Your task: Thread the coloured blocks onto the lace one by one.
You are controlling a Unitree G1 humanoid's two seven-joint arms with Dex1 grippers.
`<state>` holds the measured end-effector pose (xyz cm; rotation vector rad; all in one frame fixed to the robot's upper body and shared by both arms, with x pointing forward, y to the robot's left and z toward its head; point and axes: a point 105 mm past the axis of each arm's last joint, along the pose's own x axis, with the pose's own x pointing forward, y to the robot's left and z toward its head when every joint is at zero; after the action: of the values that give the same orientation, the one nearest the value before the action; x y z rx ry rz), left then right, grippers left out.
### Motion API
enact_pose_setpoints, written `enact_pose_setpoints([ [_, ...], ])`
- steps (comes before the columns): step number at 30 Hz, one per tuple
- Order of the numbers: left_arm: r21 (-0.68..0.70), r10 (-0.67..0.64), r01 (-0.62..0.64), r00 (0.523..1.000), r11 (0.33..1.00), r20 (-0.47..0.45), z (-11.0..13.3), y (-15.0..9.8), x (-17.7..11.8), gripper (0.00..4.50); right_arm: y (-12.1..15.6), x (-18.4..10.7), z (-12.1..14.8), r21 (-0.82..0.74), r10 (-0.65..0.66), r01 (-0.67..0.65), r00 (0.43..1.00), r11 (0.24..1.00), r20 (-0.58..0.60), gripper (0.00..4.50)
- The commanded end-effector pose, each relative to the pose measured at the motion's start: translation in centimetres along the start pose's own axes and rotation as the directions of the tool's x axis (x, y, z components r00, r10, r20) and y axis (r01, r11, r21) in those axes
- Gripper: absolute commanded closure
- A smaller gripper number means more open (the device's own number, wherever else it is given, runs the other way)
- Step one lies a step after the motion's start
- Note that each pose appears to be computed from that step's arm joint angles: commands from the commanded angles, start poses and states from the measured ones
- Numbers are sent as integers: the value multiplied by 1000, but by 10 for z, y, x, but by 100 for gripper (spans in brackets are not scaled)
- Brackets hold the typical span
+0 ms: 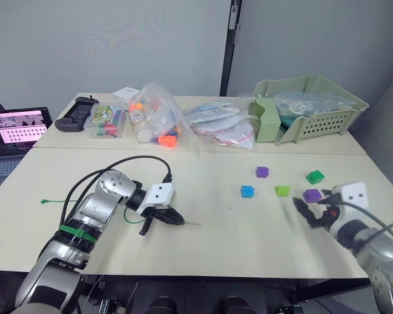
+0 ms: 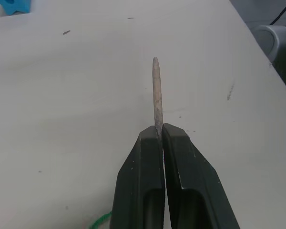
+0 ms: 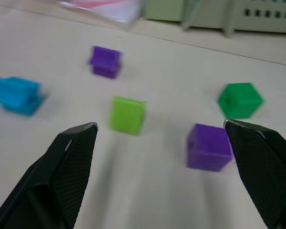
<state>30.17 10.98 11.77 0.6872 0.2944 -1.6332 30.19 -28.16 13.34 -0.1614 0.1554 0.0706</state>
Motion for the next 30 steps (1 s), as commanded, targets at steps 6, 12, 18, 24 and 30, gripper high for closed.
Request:
enact_pose_setpoints([
  [6,11,41,-41,998,999,43,14,-7,3,449,-52,46,12,-29,-176,174,981,984,-83,0],
  [12,3,49,-49,998,999,49,15,-11,6,449,-62,74,21,20,-150,153,982,988,-119,0],
  [18,-2,53,-53,997,999,51,16,-13,8,449,-65,93,15,43,-127,136,977,990,-172,0],
  [24,2,56,-56,997,998,49,17,-12,9,449,-74,100,0,55,-166,183,958,982,-232,0],
  [30,5,58,-59,997,998,49,17,-10,9,450,-69,104,6,56,-128,139,976,989,-174,152],
])
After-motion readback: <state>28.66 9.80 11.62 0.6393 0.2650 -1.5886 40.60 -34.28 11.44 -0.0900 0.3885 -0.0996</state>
